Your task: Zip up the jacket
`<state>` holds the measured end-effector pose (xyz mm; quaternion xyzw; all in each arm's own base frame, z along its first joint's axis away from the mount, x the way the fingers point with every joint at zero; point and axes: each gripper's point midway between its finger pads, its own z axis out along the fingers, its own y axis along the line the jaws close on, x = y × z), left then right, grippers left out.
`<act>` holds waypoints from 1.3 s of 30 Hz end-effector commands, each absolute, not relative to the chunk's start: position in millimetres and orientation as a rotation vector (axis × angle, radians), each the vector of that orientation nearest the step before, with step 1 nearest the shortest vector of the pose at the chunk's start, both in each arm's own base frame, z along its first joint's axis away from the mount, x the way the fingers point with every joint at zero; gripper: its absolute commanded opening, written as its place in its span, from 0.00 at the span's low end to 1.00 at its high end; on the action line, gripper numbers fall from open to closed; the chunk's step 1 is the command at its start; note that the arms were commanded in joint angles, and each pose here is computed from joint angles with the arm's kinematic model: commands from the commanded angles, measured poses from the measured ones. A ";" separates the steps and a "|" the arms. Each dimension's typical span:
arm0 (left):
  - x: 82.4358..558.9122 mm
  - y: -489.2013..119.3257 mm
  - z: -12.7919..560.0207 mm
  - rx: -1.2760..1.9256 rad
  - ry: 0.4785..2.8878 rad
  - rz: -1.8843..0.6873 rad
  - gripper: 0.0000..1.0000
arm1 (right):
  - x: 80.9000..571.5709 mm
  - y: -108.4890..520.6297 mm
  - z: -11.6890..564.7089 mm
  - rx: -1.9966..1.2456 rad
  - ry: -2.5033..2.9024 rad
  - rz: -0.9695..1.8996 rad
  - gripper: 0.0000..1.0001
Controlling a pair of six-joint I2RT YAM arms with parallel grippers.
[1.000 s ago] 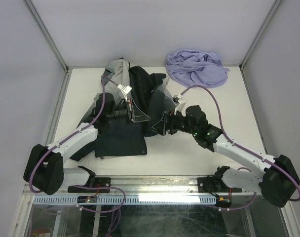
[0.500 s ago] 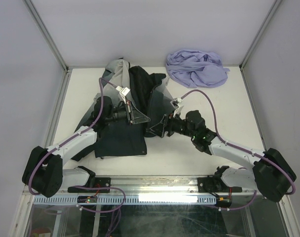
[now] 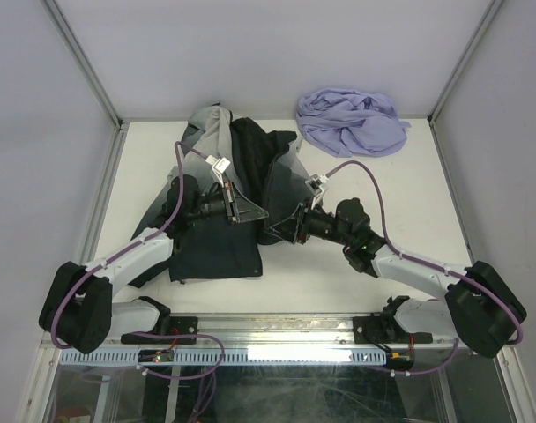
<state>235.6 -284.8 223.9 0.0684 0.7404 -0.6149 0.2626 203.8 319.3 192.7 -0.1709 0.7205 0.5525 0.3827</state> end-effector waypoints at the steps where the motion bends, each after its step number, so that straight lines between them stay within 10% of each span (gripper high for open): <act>1: 231.5 -285.7 243.5 0.245 1.906 -1.663 0.00 | 203.7 322.8 219.8 -0.483 1.706 1.456 0.29; 8: 236.9 -283.0 244.9 0.256 1.926 -1.583 0.06 | 202.2 325.1 214.6 -0.519 1.713 1.465 0.00; 18: 239.5 -243.8 207.5 0.103 2.177 -1.195 0.43 | 221.5 308.8 198.9 -0.498 1.729 1.326 0.00; 39: 182.8 -240.5 79.8 0.013 2.707 -0.374 0.54 | 236.5 282.3 174.3 -0.416 1.799 1.121 0.00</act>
